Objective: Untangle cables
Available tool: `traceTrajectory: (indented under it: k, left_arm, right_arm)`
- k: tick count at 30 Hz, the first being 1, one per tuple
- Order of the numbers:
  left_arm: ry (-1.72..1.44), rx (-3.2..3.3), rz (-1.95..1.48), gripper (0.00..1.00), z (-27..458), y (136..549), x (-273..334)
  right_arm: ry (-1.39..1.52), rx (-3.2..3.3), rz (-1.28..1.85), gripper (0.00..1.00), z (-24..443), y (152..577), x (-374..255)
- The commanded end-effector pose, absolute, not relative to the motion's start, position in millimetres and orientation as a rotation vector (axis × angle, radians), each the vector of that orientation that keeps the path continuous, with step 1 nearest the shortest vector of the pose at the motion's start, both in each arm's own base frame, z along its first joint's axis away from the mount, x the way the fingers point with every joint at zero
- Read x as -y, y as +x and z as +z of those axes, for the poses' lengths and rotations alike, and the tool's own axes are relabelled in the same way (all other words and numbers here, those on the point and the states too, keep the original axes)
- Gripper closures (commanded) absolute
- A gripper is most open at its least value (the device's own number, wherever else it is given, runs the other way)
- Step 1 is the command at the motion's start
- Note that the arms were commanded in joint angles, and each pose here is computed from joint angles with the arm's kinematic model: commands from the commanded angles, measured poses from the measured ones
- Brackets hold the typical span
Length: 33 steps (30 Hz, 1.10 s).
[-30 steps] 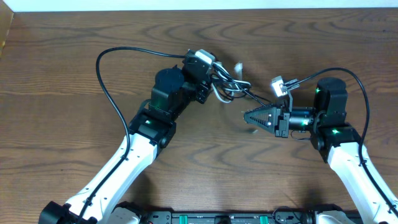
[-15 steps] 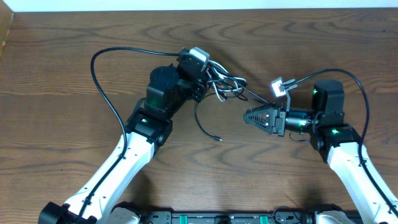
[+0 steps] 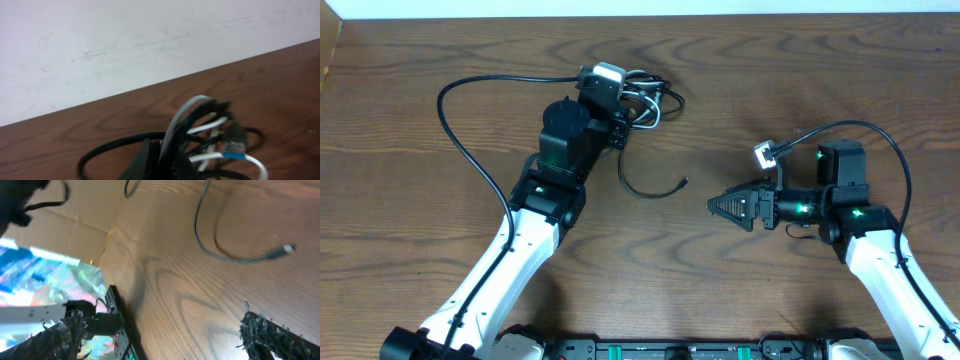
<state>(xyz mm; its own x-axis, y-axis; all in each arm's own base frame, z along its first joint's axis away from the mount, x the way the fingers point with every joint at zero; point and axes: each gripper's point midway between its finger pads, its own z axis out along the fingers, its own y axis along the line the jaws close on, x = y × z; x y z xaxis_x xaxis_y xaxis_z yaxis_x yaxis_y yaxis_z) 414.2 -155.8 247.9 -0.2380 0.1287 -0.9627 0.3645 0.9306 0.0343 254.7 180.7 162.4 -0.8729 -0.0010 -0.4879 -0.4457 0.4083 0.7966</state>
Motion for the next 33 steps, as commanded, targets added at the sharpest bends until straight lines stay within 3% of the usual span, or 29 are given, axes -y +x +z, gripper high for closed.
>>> traceTrajectory:
  k: [1, 9, 16, 24, 33]
  left_arm:
    - [0.385, -1.789, -0.282, 0.92, 259.4, 412.0, 163.7]
    - [0.607, -1.852, -0.566, 0.92, 237.2, 376.9, 205.5]
    - [0.825, -1.750, -0.889, 0.92, 251.1, 332.8, 242.8]
    - [0.954, -1.629, -1.033, 0.92, 267.6, 305.3, 264.7]
    - [0.968, -1.580, -1.029, 0.93, 275.7, 304.6, 268.3]
  right_arm:
    - [-0.519, -2.144, 1.497, 0.05, 176.3, 250.0, -187.2]
    - [-0.612, -1.902, 1.201, 0.24, 205.9, 300.1, -181.5]
    - [-0.336, -1.977, 0.779, 0.20, 190.9, 356.3, -138.1]
    - [-0.347, -1.997, 0.713, 0.17, 183.8, 358.0, -132.3]
    - [-0.400, -2.018, 0.764, 0.19, 178.5, 348.1, -139.5]
